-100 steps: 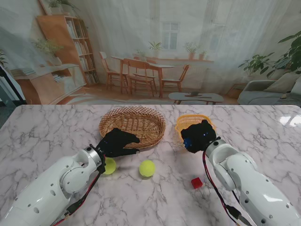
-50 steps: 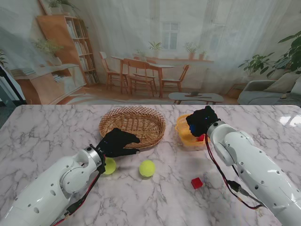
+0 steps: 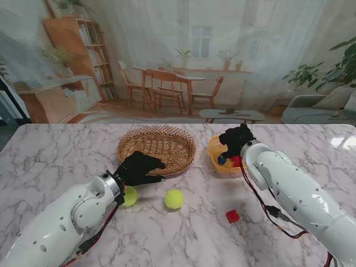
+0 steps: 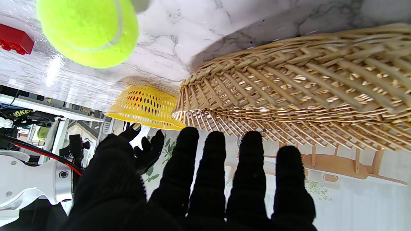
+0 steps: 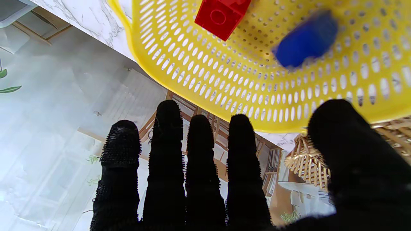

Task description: Sort the blocks and the balls into two baskets

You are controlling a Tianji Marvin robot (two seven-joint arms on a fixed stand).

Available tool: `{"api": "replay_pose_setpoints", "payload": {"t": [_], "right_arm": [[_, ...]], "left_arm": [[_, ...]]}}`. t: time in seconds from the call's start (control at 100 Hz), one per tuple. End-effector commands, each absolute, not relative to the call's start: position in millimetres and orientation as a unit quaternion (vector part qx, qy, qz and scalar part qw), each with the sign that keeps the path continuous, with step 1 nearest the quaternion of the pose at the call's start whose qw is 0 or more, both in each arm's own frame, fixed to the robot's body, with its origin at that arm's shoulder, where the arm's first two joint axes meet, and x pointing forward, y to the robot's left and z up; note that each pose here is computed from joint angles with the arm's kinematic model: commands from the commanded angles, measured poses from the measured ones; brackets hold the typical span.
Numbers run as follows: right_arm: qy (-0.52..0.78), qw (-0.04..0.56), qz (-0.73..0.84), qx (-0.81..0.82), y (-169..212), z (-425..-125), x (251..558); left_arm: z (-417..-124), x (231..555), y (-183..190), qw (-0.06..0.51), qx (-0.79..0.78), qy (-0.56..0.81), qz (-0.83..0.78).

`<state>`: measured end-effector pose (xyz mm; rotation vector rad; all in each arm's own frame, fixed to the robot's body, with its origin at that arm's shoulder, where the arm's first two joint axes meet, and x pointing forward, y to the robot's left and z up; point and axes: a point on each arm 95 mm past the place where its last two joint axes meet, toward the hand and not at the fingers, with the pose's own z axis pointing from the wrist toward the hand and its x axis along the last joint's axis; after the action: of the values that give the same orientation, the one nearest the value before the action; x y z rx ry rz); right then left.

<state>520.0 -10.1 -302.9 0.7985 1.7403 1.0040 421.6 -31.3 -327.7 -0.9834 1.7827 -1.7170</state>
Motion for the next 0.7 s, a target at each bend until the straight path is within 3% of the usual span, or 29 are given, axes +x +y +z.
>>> {"api": "replay_pose_setpoints", "payload": {"t": [0.0,0.27,0.69], "right_arm": [[0.709,0.472,0.406,0.331,-10.9,-304.4,519.9],[0.695,0.475,0.427,0.329,-12.7,-292.0,506.6],[0.700,0.451,0.470,0.293,-3.8,-270.4,451.0]], "left_arm": [[-329.4,421.3,-31.7,0.234,-0.359,0.655,-0.622],[-329.4,421.2,-31.8,0.234,-0.358,0.656,-0.622],[-329.3,421.1,-31.8,0.235,-0.358,0.656,-0.622]]}}
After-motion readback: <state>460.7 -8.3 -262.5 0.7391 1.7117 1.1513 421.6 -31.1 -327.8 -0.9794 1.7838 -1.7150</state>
